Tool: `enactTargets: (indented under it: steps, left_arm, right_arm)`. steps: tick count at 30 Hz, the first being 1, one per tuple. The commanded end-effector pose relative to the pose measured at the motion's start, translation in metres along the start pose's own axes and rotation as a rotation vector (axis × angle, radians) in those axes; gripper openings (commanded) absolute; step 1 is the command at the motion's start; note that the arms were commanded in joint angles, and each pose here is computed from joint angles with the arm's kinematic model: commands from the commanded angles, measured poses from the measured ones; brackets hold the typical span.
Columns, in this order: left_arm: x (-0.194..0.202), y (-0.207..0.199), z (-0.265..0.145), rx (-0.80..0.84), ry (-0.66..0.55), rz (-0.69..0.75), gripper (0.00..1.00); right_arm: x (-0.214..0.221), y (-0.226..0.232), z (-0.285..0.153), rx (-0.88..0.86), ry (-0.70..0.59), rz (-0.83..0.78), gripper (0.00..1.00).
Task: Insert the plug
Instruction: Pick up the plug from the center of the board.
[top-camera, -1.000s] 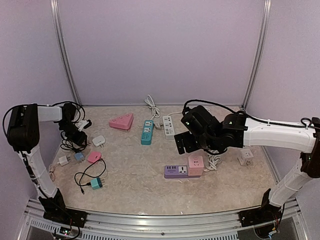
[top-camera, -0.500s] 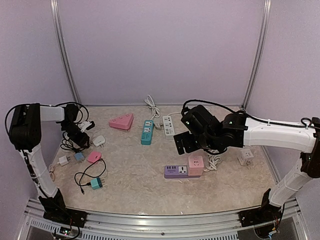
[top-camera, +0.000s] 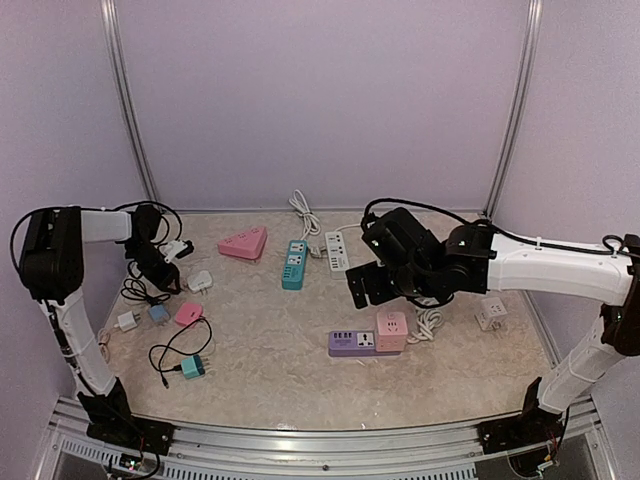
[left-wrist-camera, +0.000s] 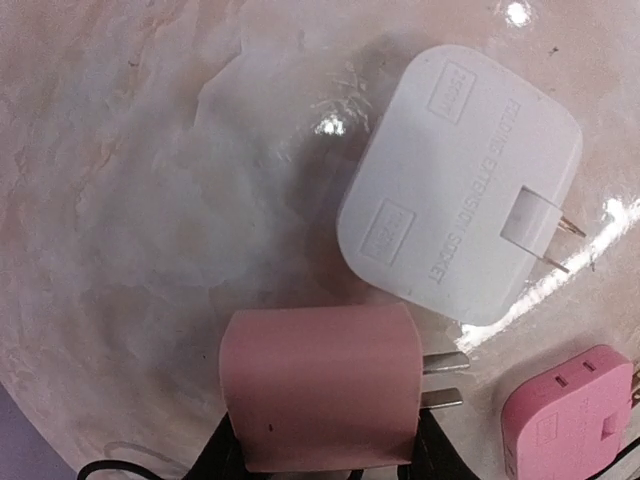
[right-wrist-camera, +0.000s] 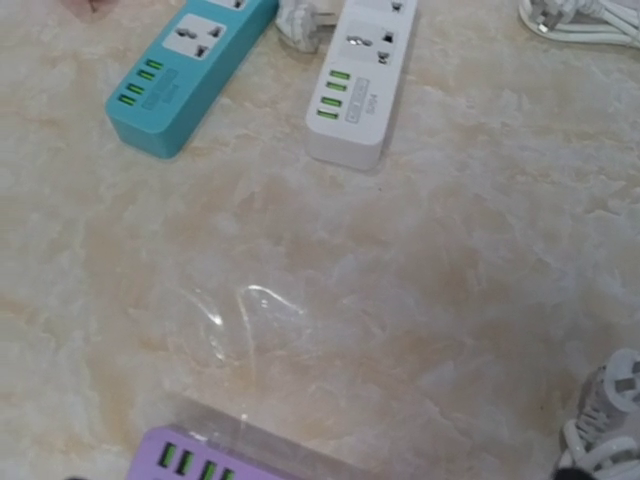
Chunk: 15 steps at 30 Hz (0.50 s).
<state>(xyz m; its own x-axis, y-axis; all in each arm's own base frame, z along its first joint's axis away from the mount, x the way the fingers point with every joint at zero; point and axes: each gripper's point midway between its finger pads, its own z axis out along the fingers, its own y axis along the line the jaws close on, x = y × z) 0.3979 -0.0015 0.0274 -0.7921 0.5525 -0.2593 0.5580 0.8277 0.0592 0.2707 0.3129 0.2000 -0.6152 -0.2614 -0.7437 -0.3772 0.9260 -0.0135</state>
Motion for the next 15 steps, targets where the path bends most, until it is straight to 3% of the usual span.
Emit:
enactTargets:
  steps: [1,4,10,15]
  left_arm:
    - [-0.022,-0.01,-0.056,-0.082,-0.076,0.111,0.0]
    - [-0.035,-0.036,-0.104,-0.15,-0.108,0.267,0.0]
    - [-0.045,-0.133,-0.2,-0.223,-0.218,0.625,0.0]
    - [-0.033,-0.208,-0.266,-0.187,-0.291,0.813,0.0]
  right_arm:
    - [-0.032,0.007,-0.018,-0.082,-0.057,0.064,0.99]
    - [-0.052,0.022,-0.032,-0.224,-0.074,0.111,0.98]
    - [-0.1,0.067,-0.057,-0.468,-0.147,0.116,0.86]
    - [-0.129,0.123,-0.077,-0.696,-0.211,0.135,0.78]
